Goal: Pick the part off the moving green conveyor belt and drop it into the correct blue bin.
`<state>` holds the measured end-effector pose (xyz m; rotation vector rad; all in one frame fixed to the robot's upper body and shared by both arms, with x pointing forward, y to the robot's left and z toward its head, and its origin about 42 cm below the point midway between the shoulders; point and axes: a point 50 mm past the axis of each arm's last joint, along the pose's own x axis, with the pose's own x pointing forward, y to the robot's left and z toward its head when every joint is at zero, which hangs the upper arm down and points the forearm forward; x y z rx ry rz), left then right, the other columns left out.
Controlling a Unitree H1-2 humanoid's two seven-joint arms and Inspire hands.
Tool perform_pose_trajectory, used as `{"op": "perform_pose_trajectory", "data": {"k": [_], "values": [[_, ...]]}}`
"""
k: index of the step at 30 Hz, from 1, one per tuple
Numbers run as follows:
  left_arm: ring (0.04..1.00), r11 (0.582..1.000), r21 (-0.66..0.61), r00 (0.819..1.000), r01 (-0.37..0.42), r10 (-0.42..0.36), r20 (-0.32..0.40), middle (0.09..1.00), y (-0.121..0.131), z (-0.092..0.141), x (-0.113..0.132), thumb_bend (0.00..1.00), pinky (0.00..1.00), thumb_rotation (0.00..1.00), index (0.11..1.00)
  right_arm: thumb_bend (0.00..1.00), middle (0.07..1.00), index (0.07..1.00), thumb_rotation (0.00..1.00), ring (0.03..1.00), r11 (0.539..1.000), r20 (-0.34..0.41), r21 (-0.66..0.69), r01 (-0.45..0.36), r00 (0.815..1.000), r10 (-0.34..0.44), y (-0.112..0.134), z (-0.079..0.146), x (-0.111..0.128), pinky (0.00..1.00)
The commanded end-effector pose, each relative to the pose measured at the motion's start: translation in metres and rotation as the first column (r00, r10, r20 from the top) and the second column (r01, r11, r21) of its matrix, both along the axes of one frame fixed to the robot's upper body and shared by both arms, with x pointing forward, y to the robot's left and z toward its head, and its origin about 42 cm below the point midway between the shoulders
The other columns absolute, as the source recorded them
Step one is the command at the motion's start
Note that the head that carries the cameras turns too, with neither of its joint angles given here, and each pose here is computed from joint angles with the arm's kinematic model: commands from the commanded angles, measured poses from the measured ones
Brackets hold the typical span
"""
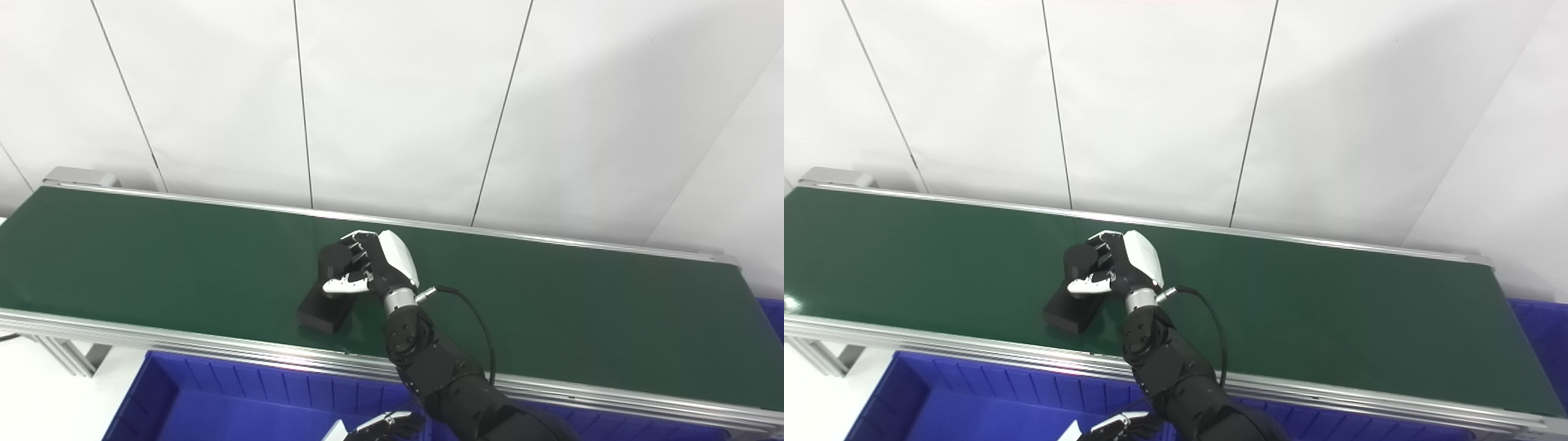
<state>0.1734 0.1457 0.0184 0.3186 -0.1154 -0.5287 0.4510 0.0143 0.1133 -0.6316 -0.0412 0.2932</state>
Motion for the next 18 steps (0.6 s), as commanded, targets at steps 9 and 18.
{"op": "perform_pose_trajectory", "data": {"k": [9, 18], "values": [[0.734, 1.000, -0.015, 0.998, 0.001, 0.000, 0.066, 0.779, 0.005, 0.009, 0.010, 0.98, 0.67, 0.69, 0.789, 0.52, 0.499, 0.485, 0.00, 0.398, 0.994, 0.140, 0.101, 0.048, 0.988, -0.062, 0.008, 0.021, 0.002, 0.18], [0.714, 0.999, -0.038, 0.999, -0.018, 0.020, 0.032, 0.758, 0.014, 0.006, 0.016, 0.96, 0.66, 0.66, 0.779, 0.51, 0.517, 0.477, 0.00, 0.418, 0.963, 0.227, 0.254, 0.092, 0.962, -0.152, -0.015, 0.024, -0.007, 0.29]]}}
